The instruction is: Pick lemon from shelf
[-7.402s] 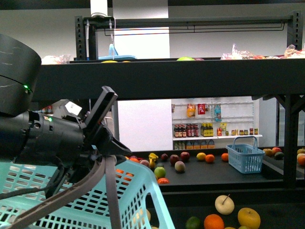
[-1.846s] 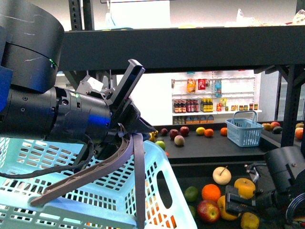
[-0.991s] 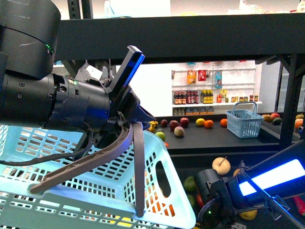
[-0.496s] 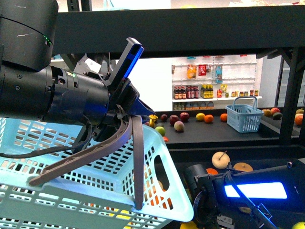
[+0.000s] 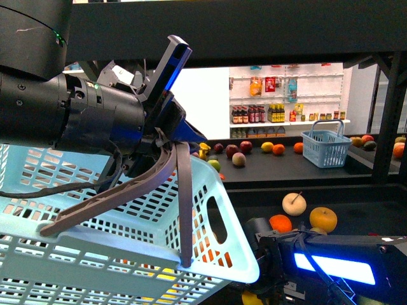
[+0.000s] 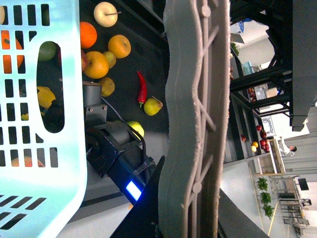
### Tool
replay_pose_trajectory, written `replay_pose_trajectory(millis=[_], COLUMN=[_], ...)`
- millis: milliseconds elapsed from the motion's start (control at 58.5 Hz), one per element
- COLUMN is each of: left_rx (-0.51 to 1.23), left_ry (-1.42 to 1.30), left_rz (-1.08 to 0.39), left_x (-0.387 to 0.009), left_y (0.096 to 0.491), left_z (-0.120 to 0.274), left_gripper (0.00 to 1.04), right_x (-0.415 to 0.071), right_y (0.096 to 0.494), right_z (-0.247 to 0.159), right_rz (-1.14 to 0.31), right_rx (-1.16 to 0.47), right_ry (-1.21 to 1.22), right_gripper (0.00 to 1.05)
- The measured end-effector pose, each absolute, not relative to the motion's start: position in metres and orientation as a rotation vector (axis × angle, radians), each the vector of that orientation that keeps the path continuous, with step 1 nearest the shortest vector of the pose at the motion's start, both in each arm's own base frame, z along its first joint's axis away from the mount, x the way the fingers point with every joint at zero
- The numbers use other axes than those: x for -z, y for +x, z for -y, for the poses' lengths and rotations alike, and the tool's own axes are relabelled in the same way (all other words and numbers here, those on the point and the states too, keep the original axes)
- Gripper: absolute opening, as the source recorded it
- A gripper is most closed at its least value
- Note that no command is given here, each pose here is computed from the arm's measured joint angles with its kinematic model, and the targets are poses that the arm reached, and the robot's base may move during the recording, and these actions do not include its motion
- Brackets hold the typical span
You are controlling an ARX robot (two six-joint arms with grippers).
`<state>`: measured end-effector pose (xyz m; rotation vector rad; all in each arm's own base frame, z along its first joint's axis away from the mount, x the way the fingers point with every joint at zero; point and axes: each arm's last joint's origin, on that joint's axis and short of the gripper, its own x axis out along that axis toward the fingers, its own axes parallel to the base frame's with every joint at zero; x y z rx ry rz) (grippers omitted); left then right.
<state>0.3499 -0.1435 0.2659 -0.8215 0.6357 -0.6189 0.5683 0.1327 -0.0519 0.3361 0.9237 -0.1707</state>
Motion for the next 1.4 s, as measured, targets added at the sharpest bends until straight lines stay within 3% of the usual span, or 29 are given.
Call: replay_pose_trajectory(millis=[342,530,684,1043,1402], left_rx=[0.619,0.619,0.619,0.619,0.619], left_ry=[-0.822,-0.822,-0.822,-0.822,-0.821], left_rz=[-0.636,-0.636,-0.636,-0.636,-0.636], left_x=[-0.266,-0.266,-0.266,-0.266,-0.266], left_y=[0.350,0.350,0.350,0.350,0.350], left_z=[0.144,0.144,0.144,0.144,0.144], left_gripper=[0.11,0.11,0.11,0.11,0.11], right_x=[0.037,-0.052,-0.112,-0.191,-0.196], right_y=[0.558,0.531,0.497,0.433,0.414], right_z=[-0.110,-0.068,-0.055,-0.097,-0.139], right_rz=[-0.867,-0.672,-0.578,-0.510,-0.541], right_rx=[0.149,0.063,-0.046,-0.294,-0.402], right_ry=[0.314,0.344,0.381,0.476,0.489], right_gripper=[0.65,0.65,0.65,0.65,0.65])
